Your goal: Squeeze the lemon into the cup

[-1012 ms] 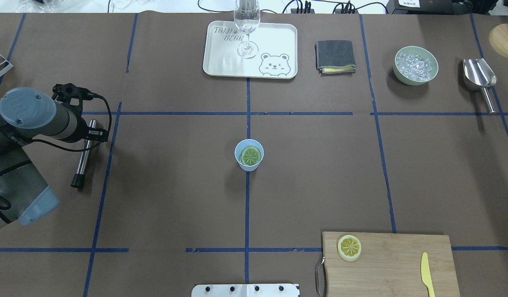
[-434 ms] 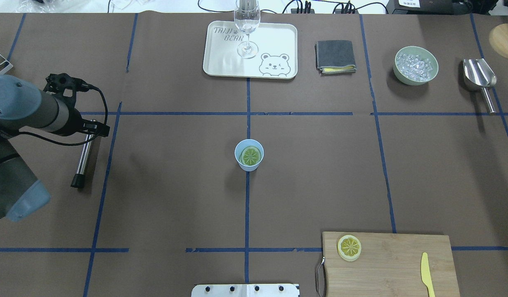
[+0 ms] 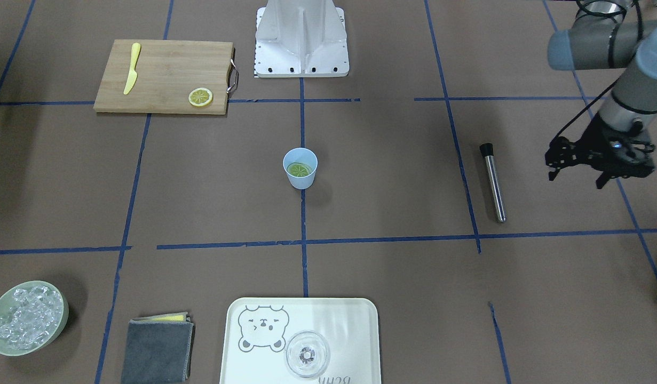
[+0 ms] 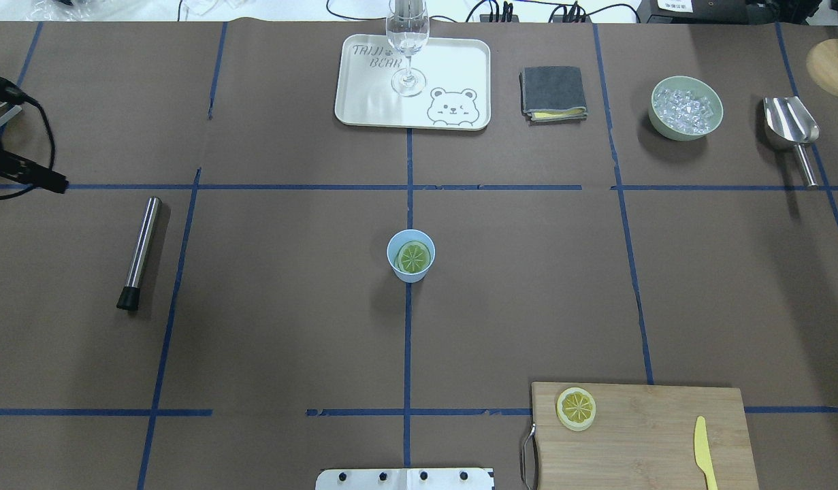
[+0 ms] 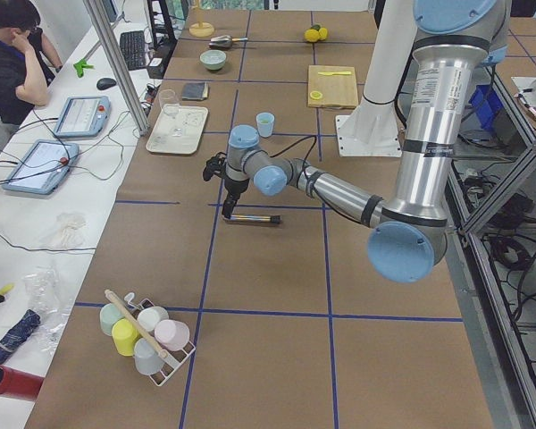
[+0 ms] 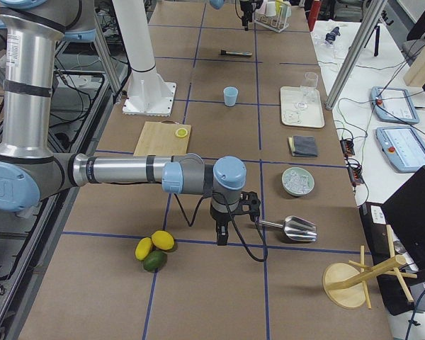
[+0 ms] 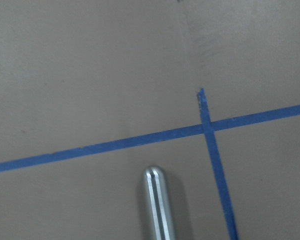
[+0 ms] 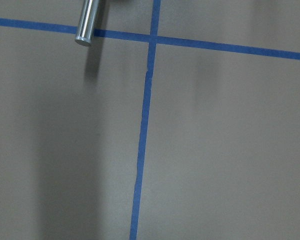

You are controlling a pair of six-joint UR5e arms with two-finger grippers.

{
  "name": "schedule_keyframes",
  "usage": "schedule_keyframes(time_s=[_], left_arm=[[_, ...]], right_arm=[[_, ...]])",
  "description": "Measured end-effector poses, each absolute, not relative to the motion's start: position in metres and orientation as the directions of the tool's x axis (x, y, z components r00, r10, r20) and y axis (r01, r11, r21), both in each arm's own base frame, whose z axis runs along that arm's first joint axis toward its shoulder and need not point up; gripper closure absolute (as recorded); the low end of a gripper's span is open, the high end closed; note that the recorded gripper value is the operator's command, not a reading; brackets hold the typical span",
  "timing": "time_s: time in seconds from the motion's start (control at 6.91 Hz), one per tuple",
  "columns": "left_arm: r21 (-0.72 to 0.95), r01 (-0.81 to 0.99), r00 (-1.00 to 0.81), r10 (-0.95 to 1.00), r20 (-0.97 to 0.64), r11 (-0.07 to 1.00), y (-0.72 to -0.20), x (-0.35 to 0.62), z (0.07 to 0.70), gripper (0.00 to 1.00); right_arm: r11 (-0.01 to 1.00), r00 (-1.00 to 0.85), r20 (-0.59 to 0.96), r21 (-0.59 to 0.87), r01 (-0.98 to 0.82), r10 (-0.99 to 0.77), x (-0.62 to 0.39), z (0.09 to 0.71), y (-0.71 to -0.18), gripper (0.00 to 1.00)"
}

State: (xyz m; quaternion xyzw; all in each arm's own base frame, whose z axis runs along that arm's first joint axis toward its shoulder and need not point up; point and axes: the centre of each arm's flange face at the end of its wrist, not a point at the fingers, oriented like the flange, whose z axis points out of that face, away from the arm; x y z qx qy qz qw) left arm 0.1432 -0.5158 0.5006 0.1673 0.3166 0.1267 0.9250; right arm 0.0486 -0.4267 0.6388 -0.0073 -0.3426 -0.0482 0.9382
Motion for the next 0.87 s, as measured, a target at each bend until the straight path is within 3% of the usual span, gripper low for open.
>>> schedule_keyframes(time_s=[0.29, 0.58, 0.87], left_arm=[[0.373, -0.23, 0.803, 0.392, -0.45, 0.899, -0.519, 0.014, 0.552, 0.0], [0.274, -0.188, 0.787, 0.311, -0.532, 0.943, -0.489, -0.063, 0.62, 0.0], [0.258, -0.143, 0.777, 0.27, -0.569, 0.955, -0.452, -0.104, 0.644, 0.0]], right_arm=[[0.995, 0.761, 0.644, 0.017, 0.096, -0.084, 0.048, 0.639, -0.426, 0.0], [0.995, 0.761, 0.644, 0.017, 0.094, -0.083, 0.049, 0.639, -0.426, 0.0], [0.995, 0.761, 0.644, 0.02, 0.095, -0.086, 0.048, 0.638, -0.427, 0.0]])
